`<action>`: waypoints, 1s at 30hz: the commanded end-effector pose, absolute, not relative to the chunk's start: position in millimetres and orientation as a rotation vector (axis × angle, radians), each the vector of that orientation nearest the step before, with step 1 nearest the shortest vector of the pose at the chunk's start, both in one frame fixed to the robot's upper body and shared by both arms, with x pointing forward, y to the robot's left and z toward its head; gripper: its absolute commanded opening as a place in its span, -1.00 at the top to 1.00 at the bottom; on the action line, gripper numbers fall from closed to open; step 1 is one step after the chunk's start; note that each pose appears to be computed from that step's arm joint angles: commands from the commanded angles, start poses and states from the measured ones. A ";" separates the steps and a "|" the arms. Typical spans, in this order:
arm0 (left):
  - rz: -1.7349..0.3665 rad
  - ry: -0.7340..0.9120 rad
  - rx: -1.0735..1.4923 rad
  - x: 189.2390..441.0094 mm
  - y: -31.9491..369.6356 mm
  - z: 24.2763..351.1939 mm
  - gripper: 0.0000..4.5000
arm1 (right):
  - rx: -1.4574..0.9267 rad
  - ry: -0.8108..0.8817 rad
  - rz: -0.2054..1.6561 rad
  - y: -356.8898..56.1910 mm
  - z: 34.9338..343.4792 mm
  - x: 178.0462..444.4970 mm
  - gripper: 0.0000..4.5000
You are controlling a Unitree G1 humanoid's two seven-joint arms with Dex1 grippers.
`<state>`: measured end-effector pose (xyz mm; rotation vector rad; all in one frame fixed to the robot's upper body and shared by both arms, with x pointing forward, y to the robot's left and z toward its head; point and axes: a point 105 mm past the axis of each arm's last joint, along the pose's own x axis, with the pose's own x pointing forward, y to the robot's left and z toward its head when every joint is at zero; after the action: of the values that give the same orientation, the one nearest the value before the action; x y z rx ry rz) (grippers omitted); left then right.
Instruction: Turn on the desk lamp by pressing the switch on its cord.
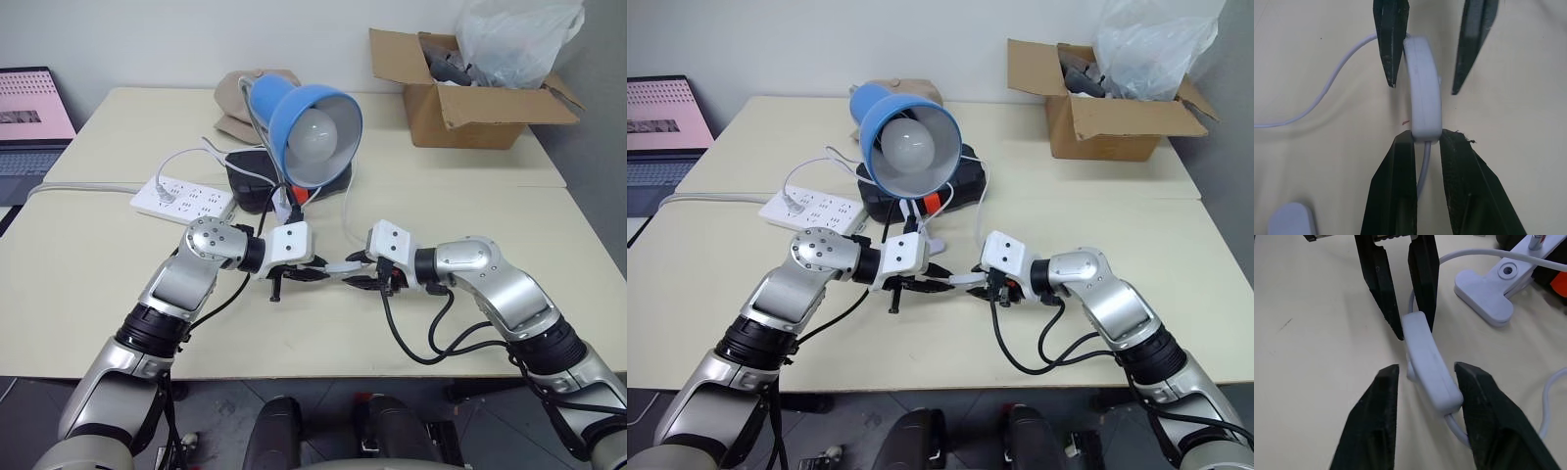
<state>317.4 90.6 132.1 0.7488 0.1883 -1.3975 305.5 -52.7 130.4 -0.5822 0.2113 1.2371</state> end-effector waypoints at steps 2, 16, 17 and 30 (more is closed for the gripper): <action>-1.390 0.114 0.786 317.7 84.6 147.4 0.83 | -0.611 0.153 1.262 -47.1 140.1 304.7 0.65; -1.407 0.112 0.822 317.2 84.4 146.0 0.83 | -0.565 0.114 1.284 -48.2 144.5 302.2 0.32; -1.408 0.112 0.824 317.1 84.2 145.8 0.83 | -0.565 0.111 1.283 -49.6 145.6 302.4 0.17; -1.402 0.142 0.842 335.9 75.8 130.6 0.83 | -0.607 0.088 1.109 -99.4 172.1 292.3 -1.00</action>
<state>332.0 81.9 125.9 0.8101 0.1787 -1.4085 298.0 -92.4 158.5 -0.5822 0.1351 1.1569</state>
